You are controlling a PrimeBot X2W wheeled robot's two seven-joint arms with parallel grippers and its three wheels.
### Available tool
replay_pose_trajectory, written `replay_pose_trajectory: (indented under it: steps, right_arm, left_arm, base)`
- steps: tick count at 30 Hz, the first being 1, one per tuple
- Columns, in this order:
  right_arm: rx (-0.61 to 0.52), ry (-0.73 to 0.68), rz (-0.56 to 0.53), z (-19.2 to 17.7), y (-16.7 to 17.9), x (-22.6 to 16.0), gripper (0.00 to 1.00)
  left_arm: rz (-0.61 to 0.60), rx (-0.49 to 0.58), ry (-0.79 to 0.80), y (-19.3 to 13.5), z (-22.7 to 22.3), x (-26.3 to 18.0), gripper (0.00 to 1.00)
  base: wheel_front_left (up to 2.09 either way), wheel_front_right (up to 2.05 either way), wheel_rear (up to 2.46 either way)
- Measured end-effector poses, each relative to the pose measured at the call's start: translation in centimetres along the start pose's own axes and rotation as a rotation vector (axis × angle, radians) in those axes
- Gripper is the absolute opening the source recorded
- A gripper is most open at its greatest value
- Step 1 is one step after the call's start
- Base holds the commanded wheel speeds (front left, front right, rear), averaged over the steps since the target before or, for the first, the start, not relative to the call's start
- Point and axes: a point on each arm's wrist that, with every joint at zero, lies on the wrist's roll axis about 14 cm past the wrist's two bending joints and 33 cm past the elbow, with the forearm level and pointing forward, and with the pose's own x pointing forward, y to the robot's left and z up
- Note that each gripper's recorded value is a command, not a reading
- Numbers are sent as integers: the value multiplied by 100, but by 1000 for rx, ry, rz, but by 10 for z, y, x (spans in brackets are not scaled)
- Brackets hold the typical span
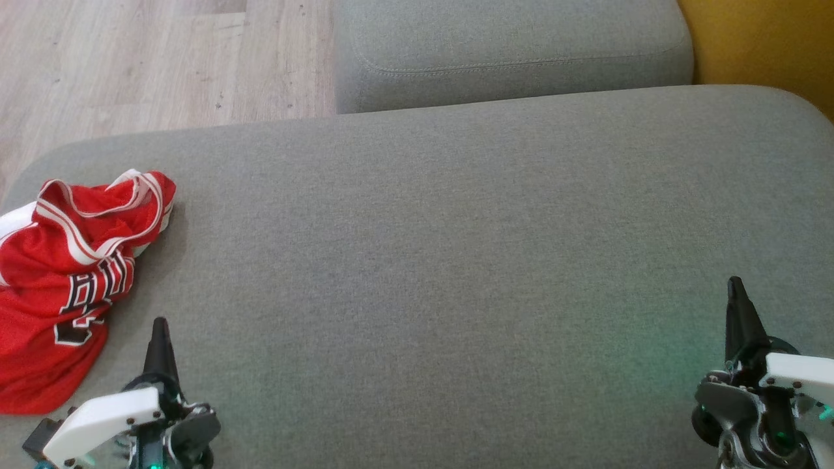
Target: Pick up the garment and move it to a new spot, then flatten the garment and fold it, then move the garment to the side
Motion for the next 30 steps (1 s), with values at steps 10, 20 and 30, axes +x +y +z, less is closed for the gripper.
replay_pose_trajectory:
  steps: [10, 20, 30]
  right_arm:
    - [0, 0, 0, 0, 0, 0, 100]
    - [7, -4, -141, -2, -47, -21, 100]
    - [-65, -4, -141, -4, -46, -20, 100]
  left_arm:
    - [0, 0, 0, 0, 0, 0, 100]
    - [139, -14, -10, 47, -2, -22, 100]
    - [142, 60, -11, 43, -3, -20, 100]
  base:
    - [0, 0, 0]
    - [0, 0, 0]
    - [0, 0, 0]
